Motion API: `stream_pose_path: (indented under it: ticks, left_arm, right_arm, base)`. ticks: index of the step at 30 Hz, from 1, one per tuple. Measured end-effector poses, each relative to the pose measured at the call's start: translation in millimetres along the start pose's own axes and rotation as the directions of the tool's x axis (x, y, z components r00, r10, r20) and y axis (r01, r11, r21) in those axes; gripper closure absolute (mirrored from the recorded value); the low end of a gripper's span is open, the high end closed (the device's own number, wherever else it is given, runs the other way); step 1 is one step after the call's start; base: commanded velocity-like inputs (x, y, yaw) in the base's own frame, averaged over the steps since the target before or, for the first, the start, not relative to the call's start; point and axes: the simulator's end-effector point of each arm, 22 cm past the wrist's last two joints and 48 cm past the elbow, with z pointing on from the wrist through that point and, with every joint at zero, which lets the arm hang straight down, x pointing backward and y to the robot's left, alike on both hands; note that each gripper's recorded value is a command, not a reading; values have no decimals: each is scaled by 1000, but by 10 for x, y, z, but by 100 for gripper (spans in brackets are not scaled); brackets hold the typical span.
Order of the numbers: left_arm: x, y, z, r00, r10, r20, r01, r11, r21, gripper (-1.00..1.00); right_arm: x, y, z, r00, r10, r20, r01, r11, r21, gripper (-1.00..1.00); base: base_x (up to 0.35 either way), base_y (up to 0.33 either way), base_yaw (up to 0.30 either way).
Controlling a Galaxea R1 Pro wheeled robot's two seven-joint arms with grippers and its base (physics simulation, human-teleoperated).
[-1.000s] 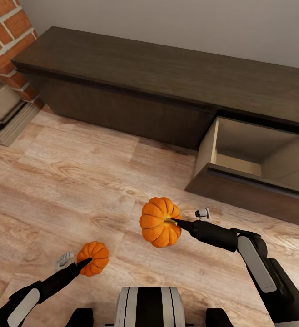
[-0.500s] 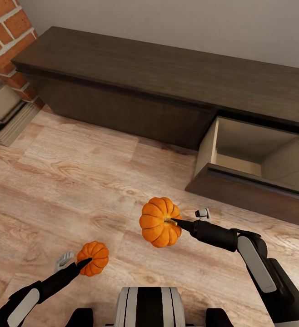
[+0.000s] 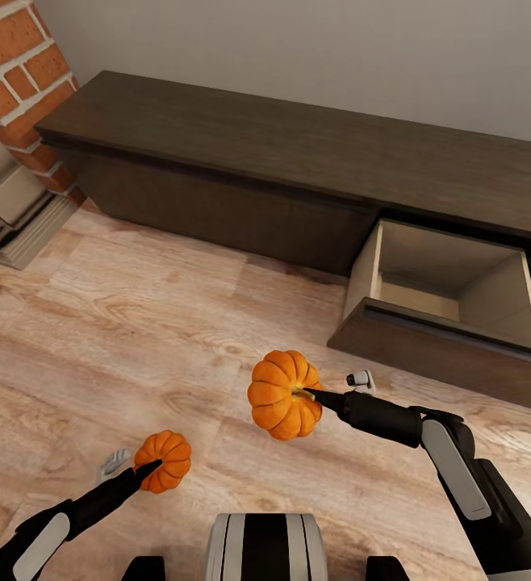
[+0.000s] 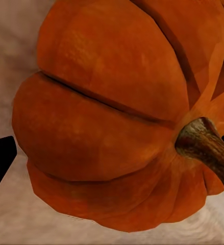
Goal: Place each of the two pumpkins and all three candles from the living room inside a cabinet in the living room (use any cabinet), then make sure every cabinet is closed, and position the cauldron so it is next to a table in the living room.
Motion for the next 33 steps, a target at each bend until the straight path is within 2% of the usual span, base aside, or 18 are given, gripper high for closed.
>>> stream_pose_path:
  ticks: [10,16,18,21,24,26,28,33]
  left_arm:
    - [-192,-151,-101,999,20,37,-21,999,27,100]
    - [-511,-552,-190,994,60,90,-70,992,103,100]
    - [-558,-645,-239,995,71,77,-80,989,121,100]
    - [-609,-836,-336,997,71,23,-74,984,163,100]
    - [-732,-961,-421,998,66,17,-68,980,186,100]
    - [-863,-1162,-543,998,57,20,-60,972,228,100]
    - [-945,-1270,-638,997,71,20,-74,967,242,100]
    - [-959,-1401,-831,998,48,-41,-35,963,266,100]
  right_arm:
    - [-63,174,-13,999,-34,10,34,999,-6,100]
    - [-77,150,-39,999,-34,20,34,999,15,100]
    - [-75,131,-47,999,-26,22,25,1000,18,100]
    - [-68,63,-53,999,-22,23,21,999,39,100]
    - [-67,7,-55,1000,-20,24,19,998,63,100]
    - [-77,20,-55,999,-26,24,24,997,73,100]
    - [-91,59,-56,999,-32,26,30,997,71,100]
    - [-121,129,-63,998,-51,28,49,996,81,100]
  base:
    - [0,0,0]
    - [0,0,0]
    - [0,0,0]
    - [0,0,0]
    - [0,0,0]
    - [0,0,0]
    - [0,0,0]
    - [0,0,0]
